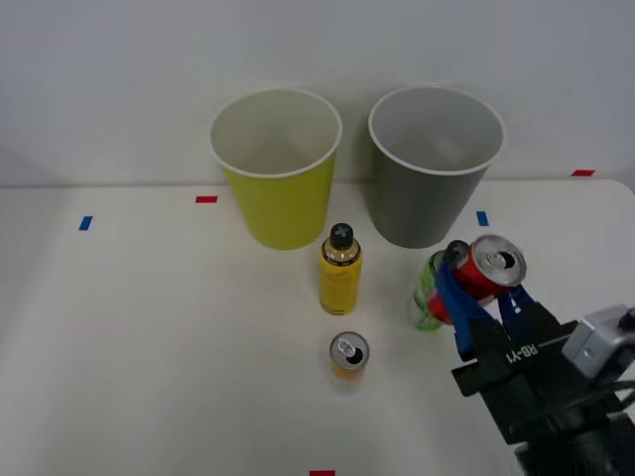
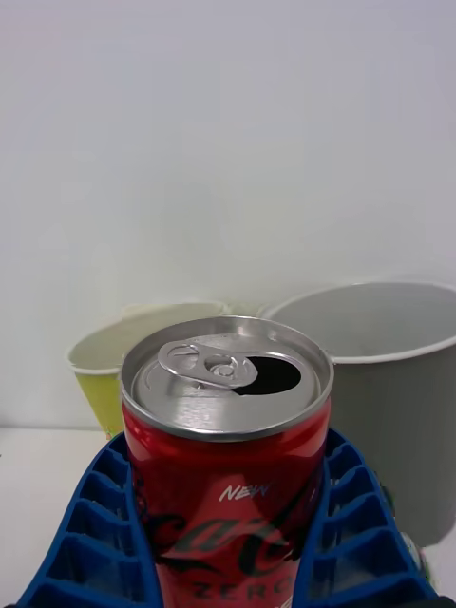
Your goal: Put cans in the gray bin, plastic bottles in the light green bin
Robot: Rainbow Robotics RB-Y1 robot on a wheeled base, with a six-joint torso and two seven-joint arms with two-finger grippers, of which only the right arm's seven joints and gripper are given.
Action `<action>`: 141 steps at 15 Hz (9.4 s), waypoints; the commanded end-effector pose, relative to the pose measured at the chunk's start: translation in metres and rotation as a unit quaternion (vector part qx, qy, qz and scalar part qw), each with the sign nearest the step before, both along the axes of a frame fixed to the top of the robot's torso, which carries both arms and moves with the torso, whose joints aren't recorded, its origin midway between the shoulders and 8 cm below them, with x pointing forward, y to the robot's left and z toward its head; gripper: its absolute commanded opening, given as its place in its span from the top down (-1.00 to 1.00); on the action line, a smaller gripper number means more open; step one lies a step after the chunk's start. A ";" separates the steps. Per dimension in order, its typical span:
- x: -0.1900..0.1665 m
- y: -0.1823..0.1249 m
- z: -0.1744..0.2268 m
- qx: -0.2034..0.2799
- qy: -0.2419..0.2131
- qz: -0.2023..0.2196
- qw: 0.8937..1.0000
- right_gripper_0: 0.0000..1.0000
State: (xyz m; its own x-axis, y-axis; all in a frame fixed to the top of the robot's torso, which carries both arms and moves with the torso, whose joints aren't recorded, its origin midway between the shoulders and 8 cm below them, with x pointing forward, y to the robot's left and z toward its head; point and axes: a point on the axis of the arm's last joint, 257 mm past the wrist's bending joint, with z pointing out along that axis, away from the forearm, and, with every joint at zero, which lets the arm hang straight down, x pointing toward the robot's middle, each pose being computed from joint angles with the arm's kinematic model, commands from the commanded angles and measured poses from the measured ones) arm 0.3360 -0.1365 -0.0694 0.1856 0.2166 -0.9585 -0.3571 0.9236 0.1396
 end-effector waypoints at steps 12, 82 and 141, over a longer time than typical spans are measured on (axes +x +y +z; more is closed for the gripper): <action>0.176 -0.006 0.098 0.028 0.038 -0.057 0.997 0.61; -0.063 -0.126 -0.191 -0.130 0.180 -0.179 0.958 -1.00; -0.092 -0.092 -0.215 0.009 0.086 -0.012 0.996 -1.00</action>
State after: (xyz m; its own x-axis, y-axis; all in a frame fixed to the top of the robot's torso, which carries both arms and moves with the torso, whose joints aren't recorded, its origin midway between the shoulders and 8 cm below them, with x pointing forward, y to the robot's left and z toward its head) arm 0.2438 -0.2282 -0.2843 0.0242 0.2319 -0.9724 -0.3054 0.9279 0.2137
